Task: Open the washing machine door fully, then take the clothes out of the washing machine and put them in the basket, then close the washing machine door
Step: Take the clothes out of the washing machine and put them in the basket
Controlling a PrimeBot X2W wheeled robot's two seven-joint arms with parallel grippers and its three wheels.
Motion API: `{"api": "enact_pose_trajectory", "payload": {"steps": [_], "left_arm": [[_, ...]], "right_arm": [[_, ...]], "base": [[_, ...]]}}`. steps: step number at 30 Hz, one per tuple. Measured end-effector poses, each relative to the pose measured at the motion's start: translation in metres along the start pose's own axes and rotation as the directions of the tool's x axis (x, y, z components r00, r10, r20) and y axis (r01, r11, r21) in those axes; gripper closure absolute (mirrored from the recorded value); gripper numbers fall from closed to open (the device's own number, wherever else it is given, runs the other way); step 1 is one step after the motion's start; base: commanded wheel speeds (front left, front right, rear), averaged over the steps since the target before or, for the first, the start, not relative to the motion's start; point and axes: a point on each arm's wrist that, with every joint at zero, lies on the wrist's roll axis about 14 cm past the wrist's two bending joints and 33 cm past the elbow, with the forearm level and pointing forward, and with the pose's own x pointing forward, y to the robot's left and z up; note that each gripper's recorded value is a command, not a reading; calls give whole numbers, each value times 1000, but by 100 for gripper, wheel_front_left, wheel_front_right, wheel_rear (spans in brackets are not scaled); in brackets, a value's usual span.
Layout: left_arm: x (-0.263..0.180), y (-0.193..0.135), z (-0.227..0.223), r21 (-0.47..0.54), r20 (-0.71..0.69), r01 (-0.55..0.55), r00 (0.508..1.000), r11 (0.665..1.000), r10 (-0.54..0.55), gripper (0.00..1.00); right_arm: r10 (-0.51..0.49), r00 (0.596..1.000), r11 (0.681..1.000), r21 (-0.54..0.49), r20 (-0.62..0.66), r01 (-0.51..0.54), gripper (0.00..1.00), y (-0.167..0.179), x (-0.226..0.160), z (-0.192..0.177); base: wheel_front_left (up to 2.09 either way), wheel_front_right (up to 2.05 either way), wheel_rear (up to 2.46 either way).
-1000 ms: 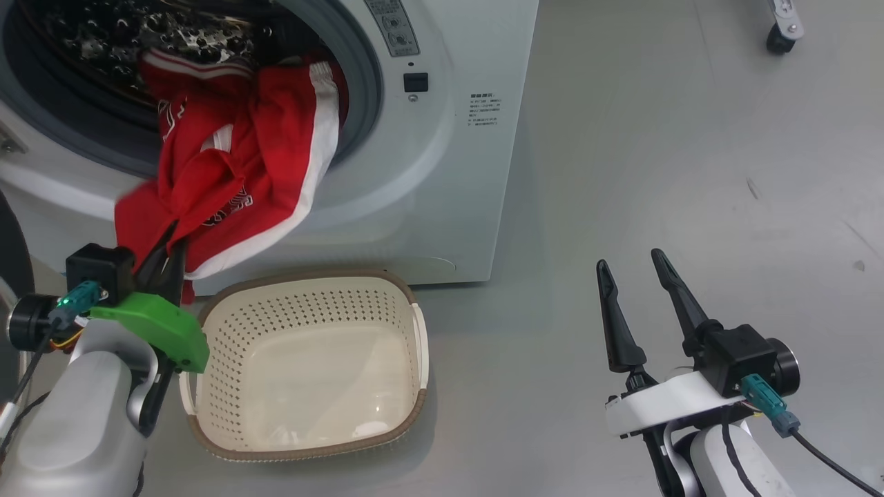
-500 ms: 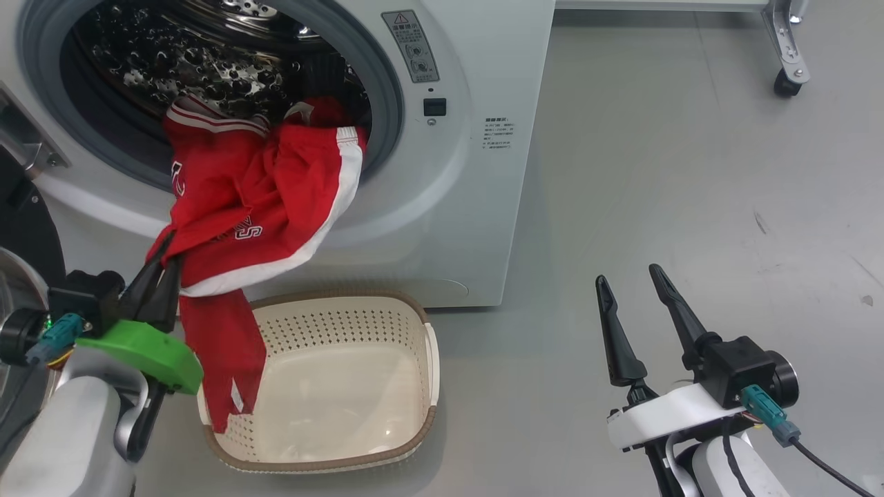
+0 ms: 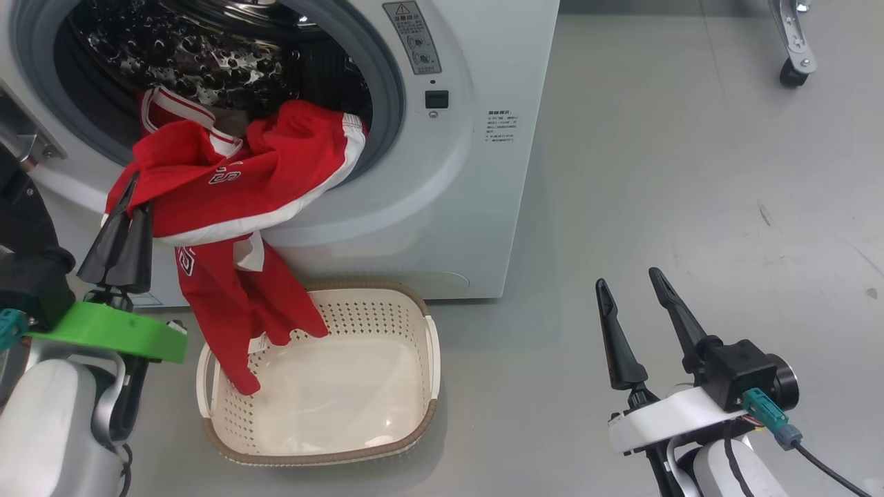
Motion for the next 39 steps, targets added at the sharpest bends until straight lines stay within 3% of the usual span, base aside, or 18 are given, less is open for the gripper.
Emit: {"api": "enact_pose_trajectory", "payload": {"steps": [12,18,29,39], "left_arm": [[12,-4,49,-20,176,-5,984,1000,8,100],[15,-12,49,-18,185,14,983,1000,-10,100],[-11,-27,-30,-52,-51,40,998,998,-42,100],[-30,-25,-93,-60,-252,32,967,998,-46,100]], "right_arm": [[-19,1000,1000,1,-12,19,0,-6,0,-4],[-23,1000,1000,1,-11,23,0,-8,-1,-4],[-36,999,999,2,-19,36,0,-12,-1,-7],[-26,999,1000,1,-34,26,0,-12,5,-13]], "base": [[0,0,0],[0,0,0],[0,0,0],[0,0,0]]}}
